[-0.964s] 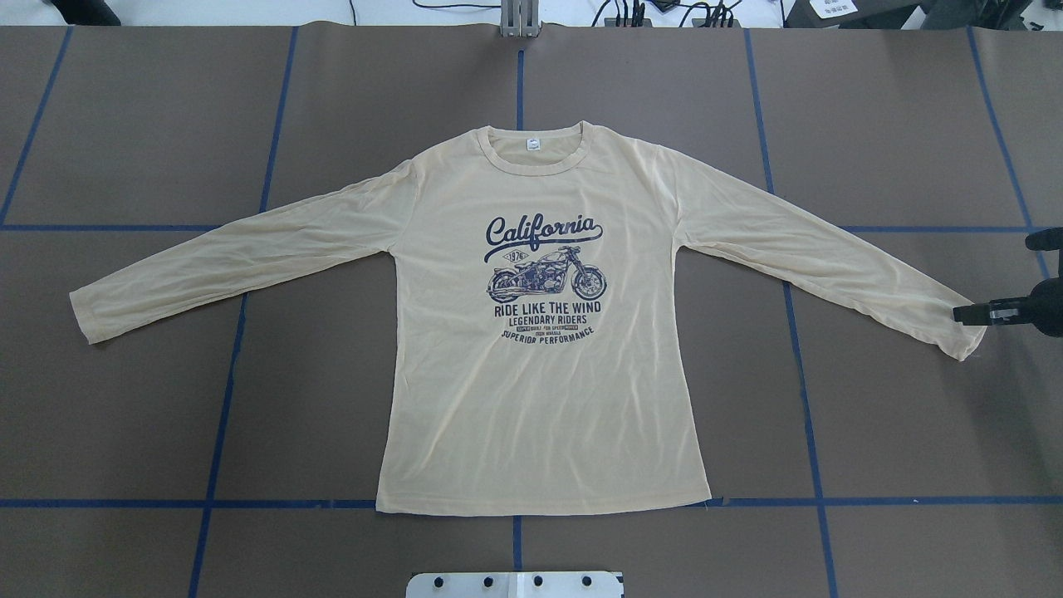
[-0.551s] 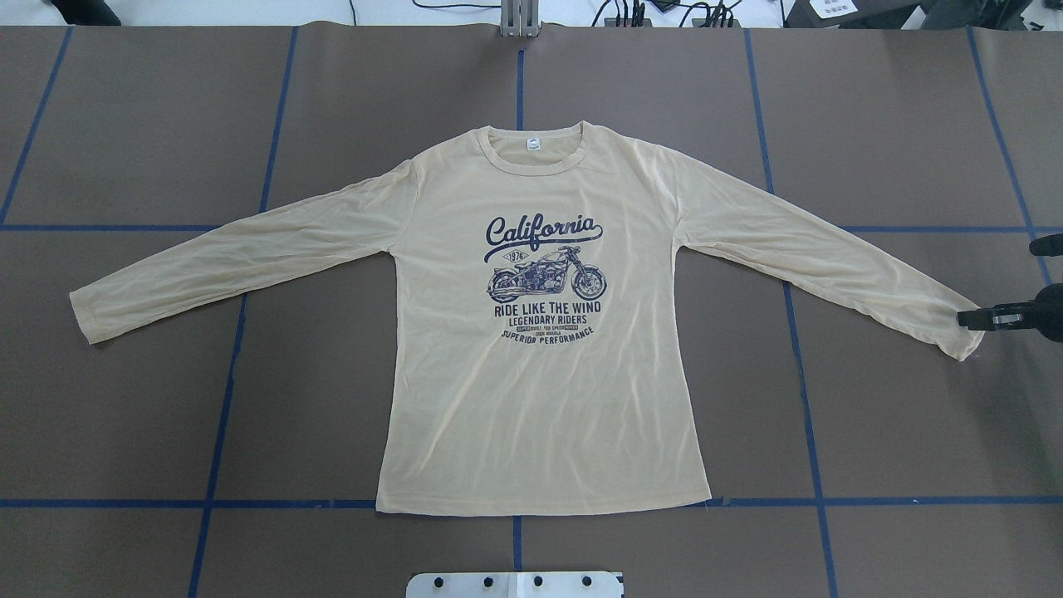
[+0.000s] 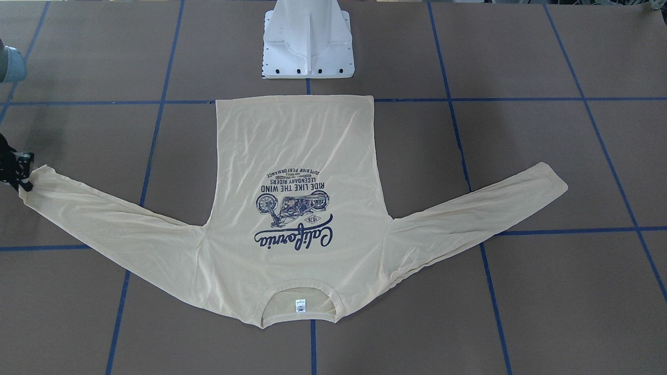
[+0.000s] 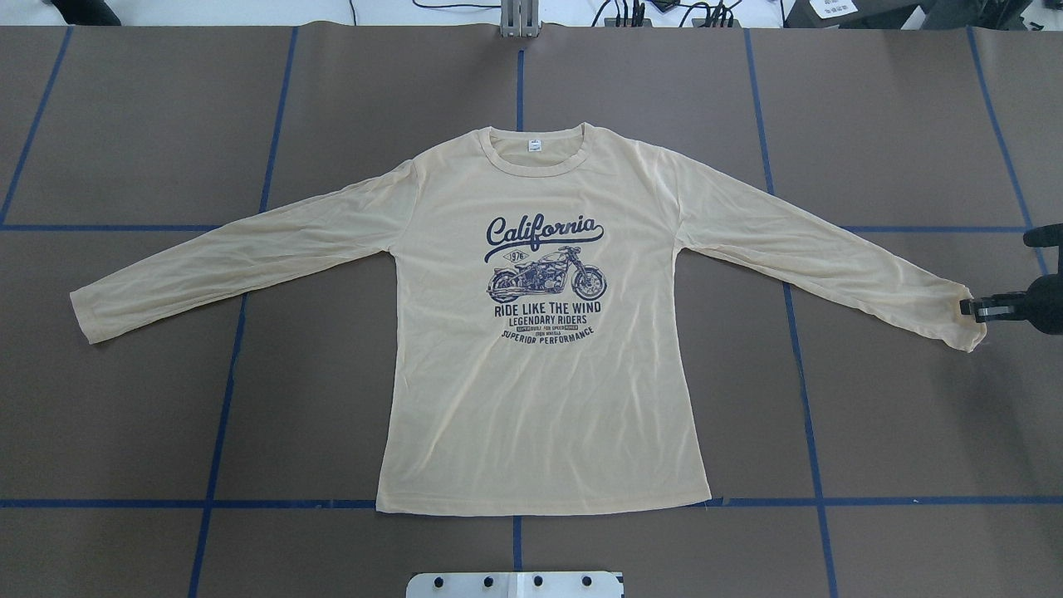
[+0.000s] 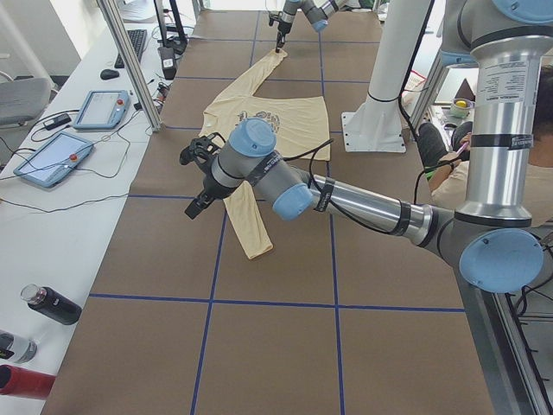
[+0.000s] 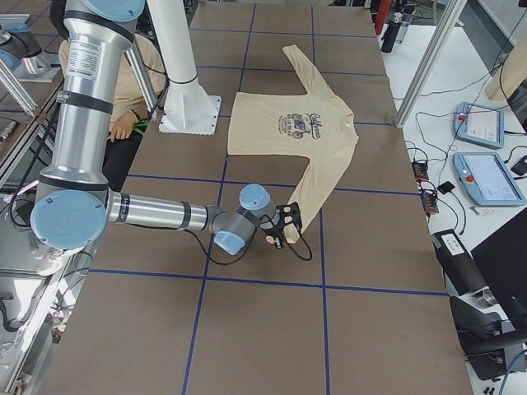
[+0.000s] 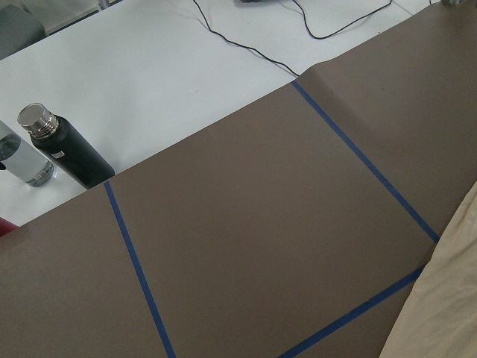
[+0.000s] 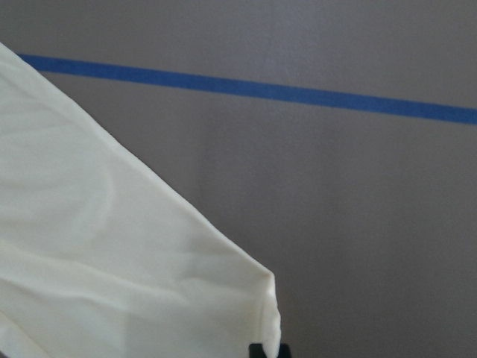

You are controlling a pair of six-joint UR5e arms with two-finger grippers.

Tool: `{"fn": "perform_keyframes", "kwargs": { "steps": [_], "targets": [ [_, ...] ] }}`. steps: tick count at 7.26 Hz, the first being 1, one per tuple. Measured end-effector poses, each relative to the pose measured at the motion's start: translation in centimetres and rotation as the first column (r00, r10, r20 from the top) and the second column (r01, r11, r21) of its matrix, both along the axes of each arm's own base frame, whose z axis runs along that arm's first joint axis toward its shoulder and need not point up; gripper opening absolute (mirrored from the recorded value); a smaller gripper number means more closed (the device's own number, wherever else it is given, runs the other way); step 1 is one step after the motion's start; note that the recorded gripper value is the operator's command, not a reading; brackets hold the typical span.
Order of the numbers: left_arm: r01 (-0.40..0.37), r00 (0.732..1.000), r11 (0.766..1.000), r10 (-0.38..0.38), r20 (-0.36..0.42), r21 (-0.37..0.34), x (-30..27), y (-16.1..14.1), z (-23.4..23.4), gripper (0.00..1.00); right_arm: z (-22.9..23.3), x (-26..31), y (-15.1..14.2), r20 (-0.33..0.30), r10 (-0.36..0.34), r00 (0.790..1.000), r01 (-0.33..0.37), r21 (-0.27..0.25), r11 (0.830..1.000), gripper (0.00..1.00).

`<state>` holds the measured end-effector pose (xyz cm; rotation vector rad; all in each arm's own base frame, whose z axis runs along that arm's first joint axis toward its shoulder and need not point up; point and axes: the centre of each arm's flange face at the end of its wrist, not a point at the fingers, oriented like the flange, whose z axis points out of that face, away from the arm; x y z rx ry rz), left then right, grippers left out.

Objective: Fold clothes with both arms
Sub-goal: 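Grasp the sleeve cuff nearest the right gripper with the right gripper, then fold the held sleeve across the shirt front toward the other sleeve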

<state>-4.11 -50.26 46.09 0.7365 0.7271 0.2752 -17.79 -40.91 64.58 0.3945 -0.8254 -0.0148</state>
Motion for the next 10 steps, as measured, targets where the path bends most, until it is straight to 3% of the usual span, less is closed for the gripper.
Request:
{"fn": "perform_keyframes", "kwargs": {
  "steps": [2,4,6,8,10],
  "targets": [
    [0.0,1.0,1.0,0.0,0.001,-0.002,0.0,0.0,0.1,1.0,-7.3,-2.1,-2.8,0.035,0.001,0.999,-0.002,0.034,0.999,0.0],
    [-0.001,1.0,1.0,0.001,0.001,-0.007,0.0,-0.1,0.4,1.0,-17.5,-6.3,-8.7,0.045,0.01,0.999,-0.012,0.044,0.999,0.0],
    [-0.001,1.0,1.0,0.001,0.001,-0.011,0.0,-0.2,0.6,1.0,-28.7,-11.3,-13.6,0.079,0.042,0.996,-0.043,0.005,0.999,0.0],
    [-0.001,1.0,1.0,0.001,0.001,-0.012,0.0,-0.2,0.7,1.0,-39.2,-19.6,-14.5,0.111,0.107,0.988,-0.104,-0.039,0.994,0.0],
    [0.0,1.0,1.0,0.0,0.001,-0.013,0.0,-0.2,0.7,1.0,-46.0,-29.8,-14.9,0.113,0.175,0.978,-0.171,-0.047,0.984,0.0]
  ]
}}
